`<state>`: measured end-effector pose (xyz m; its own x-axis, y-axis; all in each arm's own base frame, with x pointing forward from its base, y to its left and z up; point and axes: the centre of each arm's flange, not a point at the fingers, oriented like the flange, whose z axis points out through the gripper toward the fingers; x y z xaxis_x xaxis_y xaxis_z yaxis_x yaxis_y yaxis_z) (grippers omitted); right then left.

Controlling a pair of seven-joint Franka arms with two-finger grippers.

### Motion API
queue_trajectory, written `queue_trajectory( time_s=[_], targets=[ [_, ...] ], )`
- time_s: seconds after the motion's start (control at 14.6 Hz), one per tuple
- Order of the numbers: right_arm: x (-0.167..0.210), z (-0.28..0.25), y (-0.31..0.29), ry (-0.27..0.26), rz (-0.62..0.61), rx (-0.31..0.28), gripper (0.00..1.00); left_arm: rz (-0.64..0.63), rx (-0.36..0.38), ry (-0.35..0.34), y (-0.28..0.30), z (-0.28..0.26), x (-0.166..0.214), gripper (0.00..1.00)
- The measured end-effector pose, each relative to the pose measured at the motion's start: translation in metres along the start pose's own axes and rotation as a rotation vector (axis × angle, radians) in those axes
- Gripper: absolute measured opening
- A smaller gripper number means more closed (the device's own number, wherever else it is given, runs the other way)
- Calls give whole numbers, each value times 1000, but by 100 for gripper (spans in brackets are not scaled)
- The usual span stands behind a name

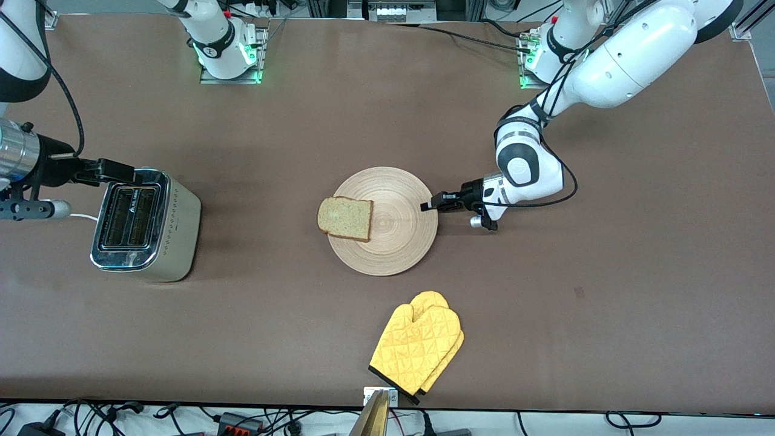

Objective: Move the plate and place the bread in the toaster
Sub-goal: 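Slide the plate further with the left gripper while the right gripper lifts, then release the plate with the left gripper while the right gripper reaches the bread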

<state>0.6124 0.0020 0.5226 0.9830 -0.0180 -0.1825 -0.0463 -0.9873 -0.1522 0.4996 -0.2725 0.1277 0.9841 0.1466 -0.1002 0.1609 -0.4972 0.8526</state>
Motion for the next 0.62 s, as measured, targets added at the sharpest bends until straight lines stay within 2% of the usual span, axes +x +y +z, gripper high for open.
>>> queue_trajectory(
  time_s=[0.21, 0.41, 0.55, 0.62],
  targets=[
    [8, 14, -6, -21, 1, 54, 100, 4, -1, 8, -1, -3, 3, 46],
    [18, 30, -15, -34, 1, 114, 100, 5, -8, 63, -5, -29, 24, 74],
    [25, 41, -26, -31, -7, 137, 100, 40, -20, 94, -3, -50, 39, 92],
    [28, 45, -33, -24, -16, 138, 100, 83, -28, 85, 0, -58, 46, 100]
  ],
)
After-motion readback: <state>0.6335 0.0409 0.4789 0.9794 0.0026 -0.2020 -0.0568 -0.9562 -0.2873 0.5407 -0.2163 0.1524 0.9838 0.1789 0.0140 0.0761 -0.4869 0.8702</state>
